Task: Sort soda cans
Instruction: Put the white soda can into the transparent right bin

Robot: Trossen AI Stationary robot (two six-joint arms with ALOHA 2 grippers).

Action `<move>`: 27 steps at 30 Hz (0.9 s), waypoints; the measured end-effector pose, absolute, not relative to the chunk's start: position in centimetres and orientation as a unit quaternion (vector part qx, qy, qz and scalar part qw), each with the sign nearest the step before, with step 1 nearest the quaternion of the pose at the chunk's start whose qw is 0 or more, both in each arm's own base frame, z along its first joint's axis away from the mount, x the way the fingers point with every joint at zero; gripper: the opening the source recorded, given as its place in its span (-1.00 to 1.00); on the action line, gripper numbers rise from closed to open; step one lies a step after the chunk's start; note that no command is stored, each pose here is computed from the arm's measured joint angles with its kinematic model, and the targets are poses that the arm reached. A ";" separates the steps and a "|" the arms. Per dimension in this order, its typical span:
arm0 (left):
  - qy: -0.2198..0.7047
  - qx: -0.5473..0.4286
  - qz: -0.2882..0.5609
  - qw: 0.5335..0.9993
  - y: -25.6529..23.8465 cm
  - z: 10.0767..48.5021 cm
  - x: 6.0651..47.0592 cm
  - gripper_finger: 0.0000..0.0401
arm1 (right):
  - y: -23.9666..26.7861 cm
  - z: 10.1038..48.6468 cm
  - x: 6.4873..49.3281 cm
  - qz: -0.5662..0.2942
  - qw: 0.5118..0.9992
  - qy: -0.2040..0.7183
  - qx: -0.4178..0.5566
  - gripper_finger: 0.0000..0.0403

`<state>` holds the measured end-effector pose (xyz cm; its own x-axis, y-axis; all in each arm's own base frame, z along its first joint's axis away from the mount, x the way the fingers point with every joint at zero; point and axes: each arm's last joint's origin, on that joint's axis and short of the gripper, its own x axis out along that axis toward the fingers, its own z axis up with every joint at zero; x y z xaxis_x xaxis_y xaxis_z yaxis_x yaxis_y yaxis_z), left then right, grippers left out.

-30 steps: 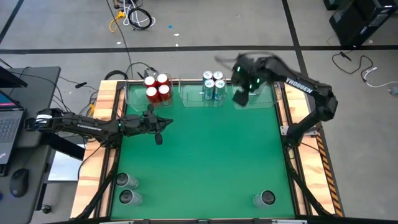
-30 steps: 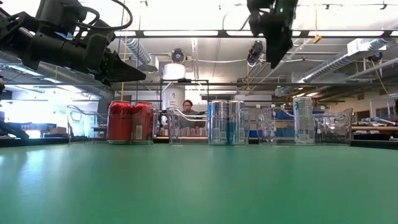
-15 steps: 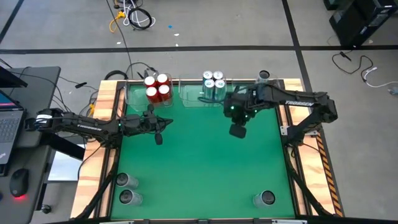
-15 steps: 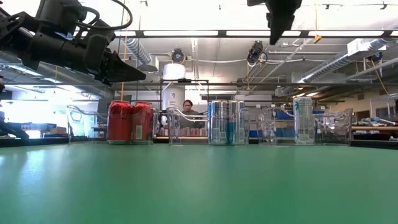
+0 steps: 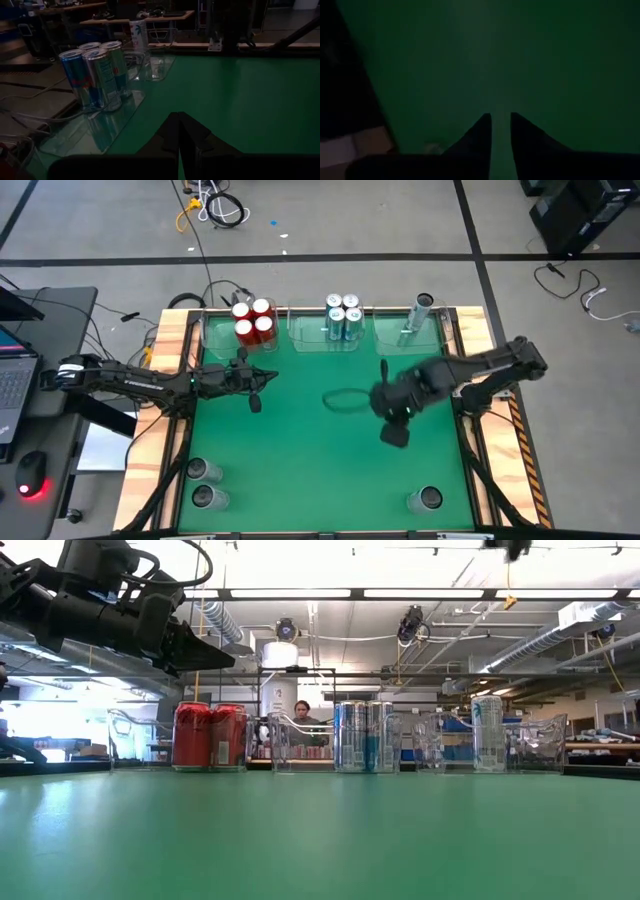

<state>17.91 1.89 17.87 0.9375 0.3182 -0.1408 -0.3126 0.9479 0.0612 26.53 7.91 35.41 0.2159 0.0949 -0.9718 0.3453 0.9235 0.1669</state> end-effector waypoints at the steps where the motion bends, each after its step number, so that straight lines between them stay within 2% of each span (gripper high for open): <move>1: 0.075 0.019 0.160 0.984 1.9 17.9 17.9 -0.97 | 8.8 35.4 26.1 -0.089 0.753 0.625 0.187 -0.67; 5: 0.075 0.016 0.160 0.984 1.9 17.9 17.9 -0.97 | 12.1 35.3 24.4 -0.125 0.720 0.641 0.235 -0.46; 11: 0.074 0.015 0.160 0.984 1.9 17.9 17.9 -0.97 | 16.2 35.3 22.0 -0.193 0.664 0.637 0.339 -0.05; 19: 0.074 0.015 0.161 0.984 1.9 17.9 17.9 -0.97 | 19.6 35.5 19.9 -0.229 0.625 0.619 0.417 0.50; 22: 0.075 0.015 0.160 0.984 1.9 17.9 17.9 -0.97 | 20.5 35.2 19.3 -0.236 0.625 0.617 0.416 0.62; 27: 0.075 0.015 0.161 0.984 1.9 17.9 17.9 -0.97 | 22.6 33.5 19.7 -0.242 0.626 0.629 0.394 0.71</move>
<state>17.91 1.88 17.86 0.9372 0.3184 -0.1423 -0.3140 0.9480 0.0529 19.68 22.64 33.46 0.0929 0.1924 -0.9769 0.7977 0.5727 0.1886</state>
